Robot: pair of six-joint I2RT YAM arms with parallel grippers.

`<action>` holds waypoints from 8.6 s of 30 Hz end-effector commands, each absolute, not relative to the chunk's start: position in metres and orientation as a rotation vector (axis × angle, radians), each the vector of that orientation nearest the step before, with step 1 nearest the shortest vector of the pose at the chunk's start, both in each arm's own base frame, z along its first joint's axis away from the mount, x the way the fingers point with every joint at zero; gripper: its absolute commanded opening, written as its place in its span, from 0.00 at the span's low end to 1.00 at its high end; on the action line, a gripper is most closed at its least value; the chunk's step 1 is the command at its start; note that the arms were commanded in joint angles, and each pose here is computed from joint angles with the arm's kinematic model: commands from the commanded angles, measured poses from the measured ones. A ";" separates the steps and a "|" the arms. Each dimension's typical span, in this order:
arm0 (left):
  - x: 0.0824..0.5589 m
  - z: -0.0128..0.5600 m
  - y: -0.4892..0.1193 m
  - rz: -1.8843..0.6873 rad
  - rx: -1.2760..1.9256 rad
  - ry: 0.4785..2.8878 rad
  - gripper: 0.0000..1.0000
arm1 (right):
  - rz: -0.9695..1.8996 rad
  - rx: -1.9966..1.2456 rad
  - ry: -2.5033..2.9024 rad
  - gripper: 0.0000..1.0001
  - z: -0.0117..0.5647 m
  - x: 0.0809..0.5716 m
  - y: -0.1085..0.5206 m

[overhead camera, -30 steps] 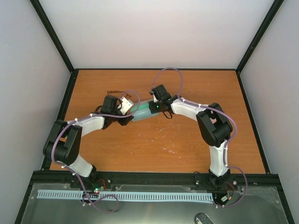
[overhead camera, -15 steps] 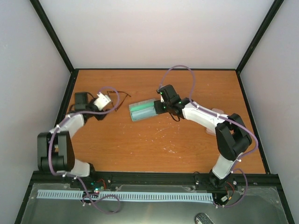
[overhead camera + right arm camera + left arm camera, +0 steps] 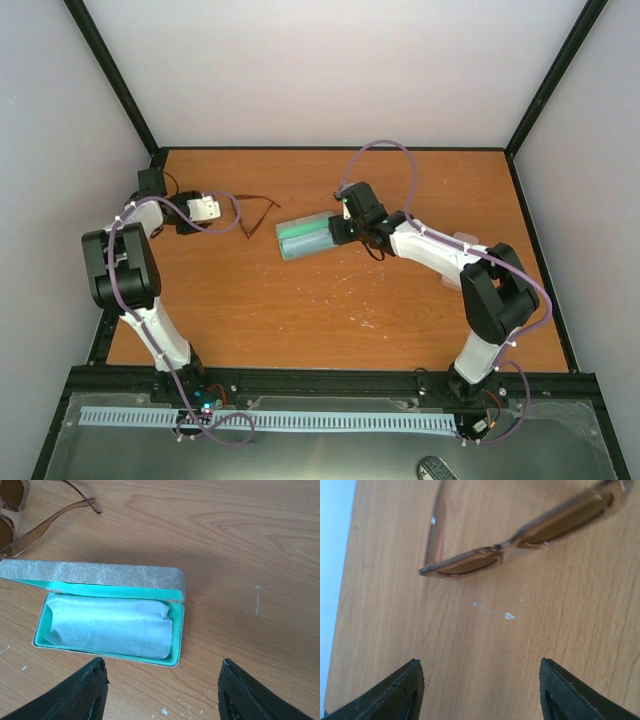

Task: Organize the sunglasses
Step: Place the glasses cleaning cloth in the sunglasses case, then pick up the sunglasses from the center of the board, then fold the sunglasses.

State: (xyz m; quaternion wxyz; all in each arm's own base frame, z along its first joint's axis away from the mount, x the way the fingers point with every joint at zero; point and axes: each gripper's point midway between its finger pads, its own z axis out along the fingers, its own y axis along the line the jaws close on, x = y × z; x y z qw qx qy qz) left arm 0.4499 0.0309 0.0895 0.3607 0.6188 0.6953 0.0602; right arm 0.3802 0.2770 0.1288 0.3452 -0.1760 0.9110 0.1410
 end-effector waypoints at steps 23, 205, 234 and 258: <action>0.478 0.069 -0.026 0.116 2.033 1.379 0.61 | 0.419 -0.515 2.365 0.59 0.110 0.379 0.291; 0.372 0.312 -0.200 -0.613 1.246 1.454 0.01 | 1.319 -0.776 2.284 0.03 0.192 0.379 0.304; 0.296 0.268 -0.246 -1.007 1.396 1.330 0.03 | 1.515 -0.706 2.217 0.03 0.222 0.375 0.343; 0.429 0.235 -0.187 -0.436 1.174 1.576 0.01 | 1.440 -0.319 2.264 0.03 0.212 0.351 0.319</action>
